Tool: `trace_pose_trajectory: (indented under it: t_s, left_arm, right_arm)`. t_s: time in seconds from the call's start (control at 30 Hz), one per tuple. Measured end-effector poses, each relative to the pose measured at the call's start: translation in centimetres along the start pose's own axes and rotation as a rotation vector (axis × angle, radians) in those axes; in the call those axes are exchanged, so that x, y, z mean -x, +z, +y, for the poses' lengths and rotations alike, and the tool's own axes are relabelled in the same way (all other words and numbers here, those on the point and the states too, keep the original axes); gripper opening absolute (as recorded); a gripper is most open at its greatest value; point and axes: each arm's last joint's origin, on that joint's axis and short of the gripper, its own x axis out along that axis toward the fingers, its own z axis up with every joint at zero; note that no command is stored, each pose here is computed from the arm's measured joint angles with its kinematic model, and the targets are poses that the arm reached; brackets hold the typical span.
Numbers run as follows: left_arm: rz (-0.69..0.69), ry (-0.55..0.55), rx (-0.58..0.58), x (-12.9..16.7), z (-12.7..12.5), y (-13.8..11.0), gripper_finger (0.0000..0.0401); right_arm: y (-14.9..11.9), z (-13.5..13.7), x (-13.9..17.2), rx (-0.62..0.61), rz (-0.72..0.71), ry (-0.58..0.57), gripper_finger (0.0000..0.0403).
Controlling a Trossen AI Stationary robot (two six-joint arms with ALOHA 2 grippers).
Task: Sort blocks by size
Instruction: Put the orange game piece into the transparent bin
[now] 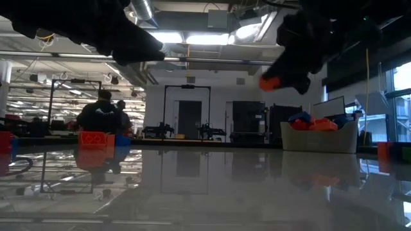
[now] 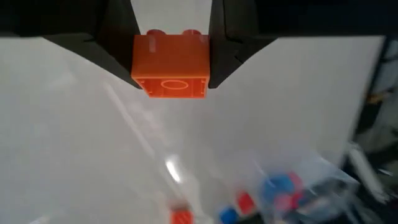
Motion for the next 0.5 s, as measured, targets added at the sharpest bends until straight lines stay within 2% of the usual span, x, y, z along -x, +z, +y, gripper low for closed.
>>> trace_pose_trajectory:
  t_s: [0.37,0.5]
  left_arm:
    - [-0.091,0.035,-0.361,-4.7,-2.2,0.7,0.0224]
    - [-0.086,0.089,-0.421,-6.4,-2.9,1.5,0.0224]
  right_arm:
    - [1.1,1.0,-2.2,-0.137,-0.125,0.226,0.0141]
    - [1.5,1.1,-2.6,-0.176,-0.173,0.258,0.0143]
